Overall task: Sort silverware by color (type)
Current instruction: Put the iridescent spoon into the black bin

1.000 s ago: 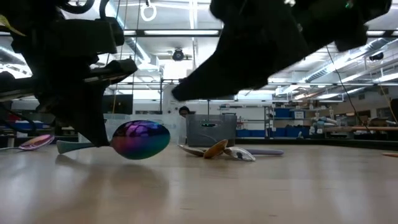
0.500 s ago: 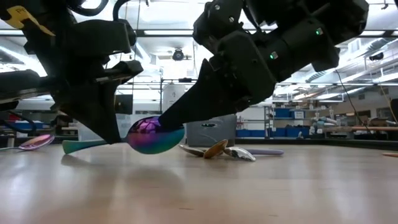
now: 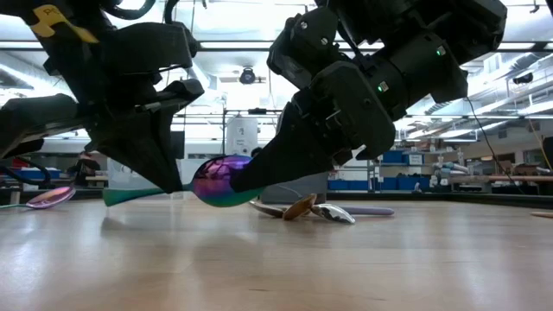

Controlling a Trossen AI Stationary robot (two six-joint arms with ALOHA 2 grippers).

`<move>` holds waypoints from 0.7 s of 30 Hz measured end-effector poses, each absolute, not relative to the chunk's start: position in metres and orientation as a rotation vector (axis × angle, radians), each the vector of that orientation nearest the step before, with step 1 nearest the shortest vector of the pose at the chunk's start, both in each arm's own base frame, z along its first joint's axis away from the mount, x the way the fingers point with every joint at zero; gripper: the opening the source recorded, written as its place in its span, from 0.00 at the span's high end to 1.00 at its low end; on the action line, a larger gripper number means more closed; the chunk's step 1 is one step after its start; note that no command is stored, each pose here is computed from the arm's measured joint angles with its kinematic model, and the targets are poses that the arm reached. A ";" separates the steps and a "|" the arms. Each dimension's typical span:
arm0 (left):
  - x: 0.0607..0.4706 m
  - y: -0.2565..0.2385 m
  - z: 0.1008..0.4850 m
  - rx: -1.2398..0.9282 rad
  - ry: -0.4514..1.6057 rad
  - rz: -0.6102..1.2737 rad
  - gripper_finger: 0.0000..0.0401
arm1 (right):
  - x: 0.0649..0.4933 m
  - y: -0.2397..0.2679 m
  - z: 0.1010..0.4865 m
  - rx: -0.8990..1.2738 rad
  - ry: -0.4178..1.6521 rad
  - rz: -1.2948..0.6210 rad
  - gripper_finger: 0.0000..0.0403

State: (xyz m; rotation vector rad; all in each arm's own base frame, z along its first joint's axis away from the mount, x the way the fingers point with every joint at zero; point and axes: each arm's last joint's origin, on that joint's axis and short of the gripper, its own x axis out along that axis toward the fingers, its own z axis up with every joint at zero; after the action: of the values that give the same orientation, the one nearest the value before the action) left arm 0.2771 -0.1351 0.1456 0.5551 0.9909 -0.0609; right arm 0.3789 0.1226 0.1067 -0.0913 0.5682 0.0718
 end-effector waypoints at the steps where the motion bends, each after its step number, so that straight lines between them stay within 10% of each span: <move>1: 0.277 -0.135 0.146 0.542 0.990 -0.054 0.97 | 0.379 0.122 0.107 -0.092 0.569 0.068 0.96; 21: 0.237 -0.108 0.209 0.299 0.705 0.201 0.80 | 0.352 0.116 0.164 -0.188 0.638 -0.121 0.97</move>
State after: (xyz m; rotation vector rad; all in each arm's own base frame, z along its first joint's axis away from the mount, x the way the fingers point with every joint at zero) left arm 0.2373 -0.1076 0.2087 0.2987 0.7046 0.2006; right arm 0.3518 0.1158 0.1638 -0.1879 0.6382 -0.1213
